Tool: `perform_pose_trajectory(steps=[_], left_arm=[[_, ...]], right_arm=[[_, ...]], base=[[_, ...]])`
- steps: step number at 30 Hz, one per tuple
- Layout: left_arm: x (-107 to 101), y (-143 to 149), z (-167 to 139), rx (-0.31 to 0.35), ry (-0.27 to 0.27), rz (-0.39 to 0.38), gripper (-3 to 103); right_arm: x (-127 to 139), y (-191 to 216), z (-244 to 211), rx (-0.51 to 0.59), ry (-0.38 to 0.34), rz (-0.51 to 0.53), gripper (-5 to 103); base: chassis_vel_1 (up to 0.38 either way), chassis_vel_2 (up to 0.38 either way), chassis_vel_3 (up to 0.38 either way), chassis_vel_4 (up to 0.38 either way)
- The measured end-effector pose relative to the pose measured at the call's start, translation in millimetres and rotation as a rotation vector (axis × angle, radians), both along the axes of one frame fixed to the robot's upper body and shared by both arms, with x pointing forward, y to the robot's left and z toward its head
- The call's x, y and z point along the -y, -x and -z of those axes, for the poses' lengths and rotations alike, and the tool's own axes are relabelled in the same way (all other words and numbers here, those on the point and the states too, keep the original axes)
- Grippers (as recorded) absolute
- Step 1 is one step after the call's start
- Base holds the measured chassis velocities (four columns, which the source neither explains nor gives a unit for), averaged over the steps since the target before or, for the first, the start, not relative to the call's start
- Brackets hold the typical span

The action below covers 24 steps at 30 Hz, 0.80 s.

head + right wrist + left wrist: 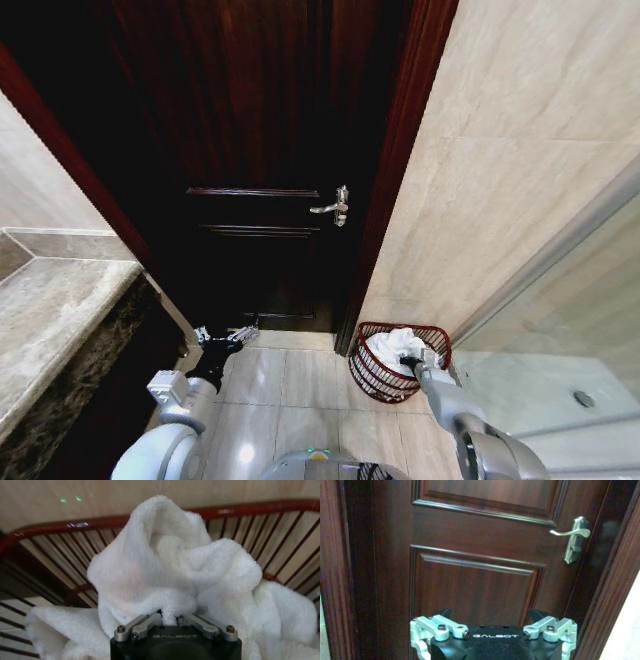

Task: Discard the used towel into the hamper.

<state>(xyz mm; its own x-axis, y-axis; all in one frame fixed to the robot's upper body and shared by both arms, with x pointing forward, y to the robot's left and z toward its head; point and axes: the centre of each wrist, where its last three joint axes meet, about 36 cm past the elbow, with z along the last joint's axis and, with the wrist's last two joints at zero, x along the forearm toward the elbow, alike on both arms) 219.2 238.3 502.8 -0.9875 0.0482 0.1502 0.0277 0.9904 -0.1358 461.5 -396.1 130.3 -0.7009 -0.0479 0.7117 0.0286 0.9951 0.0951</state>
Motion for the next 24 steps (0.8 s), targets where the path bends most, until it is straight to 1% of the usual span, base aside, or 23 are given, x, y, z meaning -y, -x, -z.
perform_pose_trajectory(steps=[1,4,5,8,9,11,12,13,14,16,17,21,22,24], left_arm=[[0.0,0.0,0.0,0.0,0.0,0.0,100],[0.0,0.0,0.0,0.0,0.0,0.0,100],[0.0,0.0,0.0,0.0,0.0,0.0,100],[0.0,0.0,0.0,0.0,0.0,0.0,100],[0.0,0.0,0.0,0.0,0.0,0.0,100],[0.0,0.0,0.0,0.0,0.0,0.0,100],[0.0,0.0,0.0,0.0,0.0,0.0,100],[0.0,0.0,0.0,0.0,0.0,0.0,100],[0.0,0.0,0.0,0.0,0.0,0.0,100],[0.0,0.0,0.0,0.0,0.0,0.0,100],[0.0,0.0,0.0,0.0,0.0,0.0,100],[0.0,0.0,0.0,0.0,0.0,0.0,100],[0.0,0.0,0.0,0.0,0.0,0.0,100],[0.0,0.0,0.0,0.0,0.0,0.0,100]], right_arm=[[0.0,0.0,0.0,0.0,0.0,0.0,4],[7.6,17.7,-19.0,0.068,-0.004,-0.05,19],[7.6,17.7,-19.0,0.068,-0.004,-0.05,19],[10.8,35.5,-33.3,0.096,-0.005,-0.082,35],[10.8,35.5,-33.3,0.096,-0.005,-0.082,35],[11.4,46.2,-42.9,0.109,-0.007,-0.095,46],[11.4,49.4,-46.7,0.116,-0.008,-0.099,46],[11.5,53.2,-51.4,0.126,-0.007,-0.104,51],[11.5,53.2,-51.4,0.126,-0.007,-0.104,51],[13.4,61.3,-64.5,0.154,0.001,-0.118,62],[13.4,61.3,-64.5,0.154,0.001,-0.118,62],[17.2,79.2,-87.5,0.218,0.013,-0.125,84],[17.2,79.2,-87.5,0.218,0.013,-0.125,84],[16.5,93.0,-102.5,0.29,0.015,-0.124,95]], base=[[0.0,0.0,0.0,0.0],[0.0,0.0,0.0,0.0],[0.0,0.0,0.0,0.0],[0.0,0.0,0.0,0.0],[0.0,0.0,0.0,0.0],[0.0,0.0,0.0,0.0],[0.0,0.0,0.0,0.0],[0.0,0.0,0.0,0.0],[0.0,0.0,0.0,0.0],[0.0,0.0,0.0,0.0],[0.0,0.0,0.0,0.0],[0.0,0.0,0.0,0.0],[0.0,0.0,0.0,0.0],[0.0,0.0,0.0,0.0]])
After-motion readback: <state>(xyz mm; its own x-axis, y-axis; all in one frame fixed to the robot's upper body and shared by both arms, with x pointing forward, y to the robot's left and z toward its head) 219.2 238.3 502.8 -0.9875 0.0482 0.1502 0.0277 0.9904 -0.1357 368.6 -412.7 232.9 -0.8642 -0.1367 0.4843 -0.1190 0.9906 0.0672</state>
